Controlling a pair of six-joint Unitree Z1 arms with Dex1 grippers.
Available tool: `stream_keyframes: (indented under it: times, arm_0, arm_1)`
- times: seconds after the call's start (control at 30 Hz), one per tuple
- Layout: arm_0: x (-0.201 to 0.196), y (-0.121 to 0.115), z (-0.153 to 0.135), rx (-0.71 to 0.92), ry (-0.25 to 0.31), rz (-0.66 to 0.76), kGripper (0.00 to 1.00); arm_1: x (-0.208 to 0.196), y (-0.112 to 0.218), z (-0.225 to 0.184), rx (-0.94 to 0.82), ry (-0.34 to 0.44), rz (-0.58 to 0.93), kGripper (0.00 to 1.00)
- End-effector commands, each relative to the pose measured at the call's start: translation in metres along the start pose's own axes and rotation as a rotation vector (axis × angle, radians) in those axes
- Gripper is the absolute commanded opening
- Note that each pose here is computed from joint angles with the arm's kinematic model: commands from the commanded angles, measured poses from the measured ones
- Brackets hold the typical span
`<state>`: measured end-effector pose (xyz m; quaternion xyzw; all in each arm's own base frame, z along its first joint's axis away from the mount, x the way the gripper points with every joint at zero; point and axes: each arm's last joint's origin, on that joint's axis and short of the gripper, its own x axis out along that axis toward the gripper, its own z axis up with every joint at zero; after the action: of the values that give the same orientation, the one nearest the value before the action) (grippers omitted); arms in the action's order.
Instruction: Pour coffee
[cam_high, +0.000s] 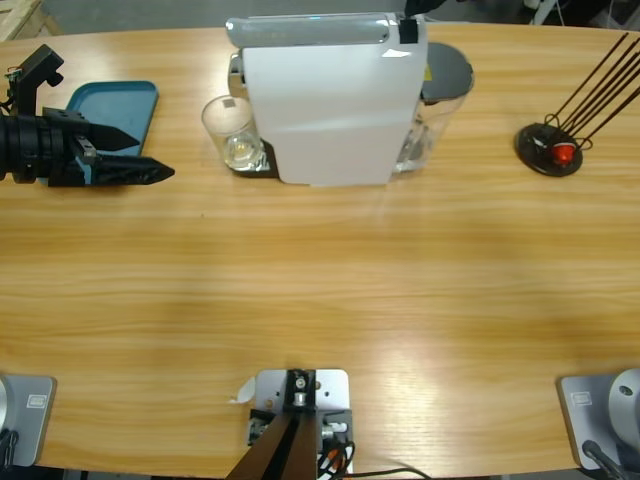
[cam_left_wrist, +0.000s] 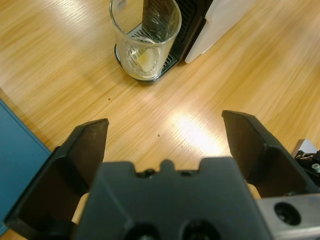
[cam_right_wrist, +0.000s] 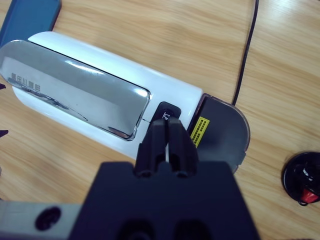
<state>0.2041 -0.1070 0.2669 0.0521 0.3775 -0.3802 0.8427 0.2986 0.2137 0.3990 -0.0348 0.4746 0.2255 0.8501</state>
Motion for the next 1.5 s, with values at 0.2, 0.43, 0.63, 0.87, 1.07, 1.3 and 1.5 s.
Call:
stream_keyframes:
  times: [0.2,0.43,0.63,0.87,1.07,1.3,1.5]
  arm_0:
    - [0.013,0.002,-0.012,-0.025,0.060,-0.001,1.000]
    - [0.015,0.003,-0.012,-0.027,0.064,-0.003,1.000]
    - [0.011,0.001,-0.008,-0.014,0.037,-0.004,1.000]
    - [-0.014,-0.015,-0.005,0.016,-0.049,-0.009,1.000]
    - [-0.029,-0.021,-0.015,0.020,-0.064,0.007,1.000]
    - [-0.028,-0.019,-0.019,0.009,-0.042,0.032,1.000]
    - [-0.014,-0.014,-0.016,-0.003,-0.006,0.029,1.000]
  arm_1:
    - [0.030,0.002,-0.008,-0.003,0.080,0.000,0.000]
    - [0.037,0.001,-0.013,0.006,0.115,-0.001,0.000]
    - [-0.018,0.003,-0.001,-0.066,-0.089,0.012,0.022]
    - [-0.110,0.002,-0.030,-0.082,-0.268,0.020,1.000]
    - [-0.113,0.000,-0.061,-0.079,-0.221,0.018,0.753]
    - [-0.092,0.007,-0.044,-0.054,-0.195,0.015,0.920]
    - [-0.045,0.020,-0.010,-0.103,-0.099,0.044,0.000]
